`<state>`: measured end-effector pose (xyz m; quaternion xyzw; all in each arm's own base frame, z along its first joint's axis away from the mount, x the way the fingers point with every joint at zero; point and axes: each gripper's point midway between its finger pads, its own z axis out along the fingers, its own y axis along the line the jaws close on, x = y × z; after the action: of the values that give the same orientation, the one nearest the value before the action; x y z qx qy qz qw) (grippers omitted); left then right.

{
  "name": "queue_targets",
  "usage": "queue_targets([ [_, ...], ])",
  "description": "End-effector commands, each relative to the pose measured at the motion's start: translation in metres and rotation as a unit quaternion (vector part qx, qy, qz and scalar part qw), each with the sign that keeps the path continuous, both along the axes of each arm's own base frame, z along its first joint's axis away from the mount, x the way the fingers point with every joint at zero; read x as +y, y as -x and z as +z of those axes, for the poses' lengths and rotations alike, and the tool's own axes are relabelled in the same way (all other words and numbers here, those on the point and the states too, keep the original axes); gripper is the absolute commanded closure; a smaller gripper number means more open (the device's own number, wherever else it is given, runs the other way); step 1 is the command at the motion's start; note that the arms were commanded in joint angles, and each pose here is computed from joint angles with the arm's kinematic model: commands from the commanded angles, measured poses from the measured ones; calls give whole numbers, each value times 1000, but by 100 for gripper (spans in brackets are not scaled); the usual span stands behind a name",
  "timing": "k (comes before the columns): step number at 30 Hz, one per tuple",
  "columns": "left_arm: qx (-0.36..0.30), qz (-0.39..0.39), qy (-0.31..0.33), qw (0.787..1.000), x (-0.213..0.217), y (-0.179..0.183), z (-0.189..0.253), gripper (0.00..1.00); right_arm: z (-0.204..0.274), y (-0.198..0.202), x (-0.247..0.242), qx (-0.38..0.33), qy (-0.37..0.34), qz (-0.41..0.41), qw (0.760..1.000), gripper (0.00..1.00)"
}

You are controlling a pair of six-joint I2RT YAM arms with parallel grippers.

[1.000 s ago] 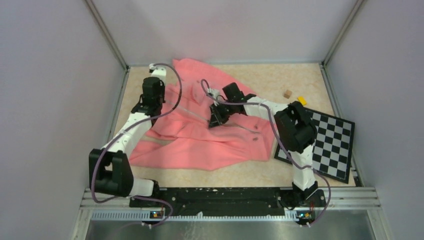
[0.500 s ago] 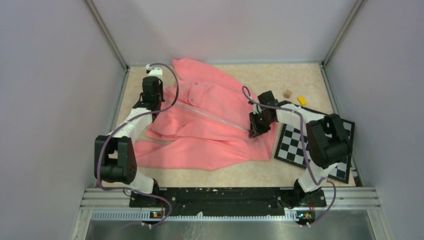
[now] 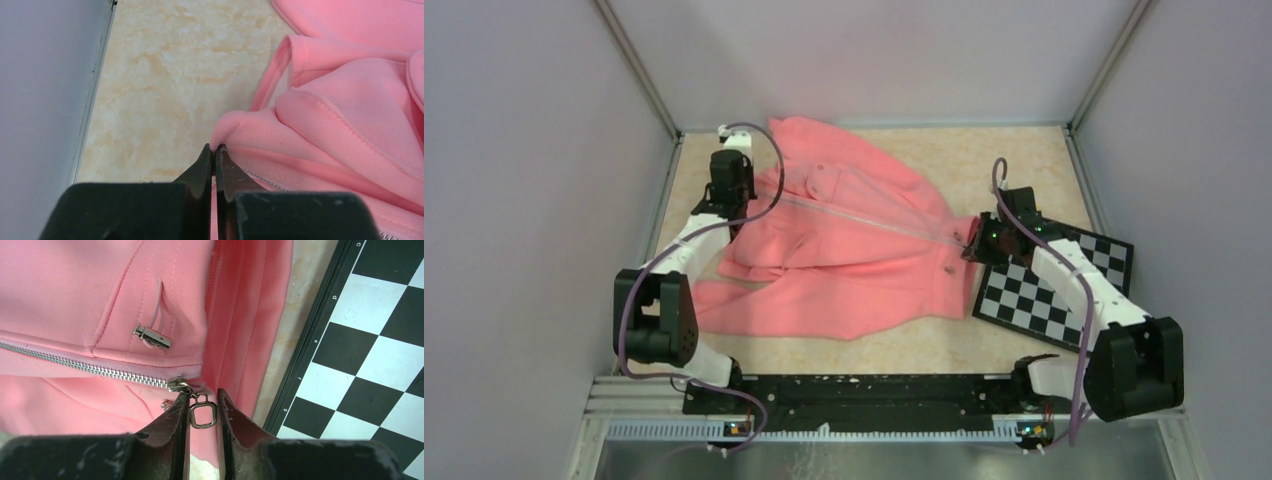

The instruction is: Zip up the jacket

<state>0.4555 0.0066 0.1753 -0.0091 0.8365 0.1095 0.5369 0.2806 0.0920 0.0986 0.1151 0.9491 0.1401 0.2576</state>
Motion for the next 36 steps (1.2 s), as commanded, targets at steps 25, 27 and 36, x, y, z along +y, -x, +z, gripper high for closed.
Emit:
queue_targets([
  [25,-290,-477,204,804,-178,193,317,1,417,88,-55,-550,-35,-74,831,9],
  [27,-325,-495,187,784,-181,218,336,1,441,108,-62,-590,-29,-79,803,9],
  [36,-384,-466,161,780,-165,245,363,1,457,133,-80,-623,-7,-109,775,8],
])
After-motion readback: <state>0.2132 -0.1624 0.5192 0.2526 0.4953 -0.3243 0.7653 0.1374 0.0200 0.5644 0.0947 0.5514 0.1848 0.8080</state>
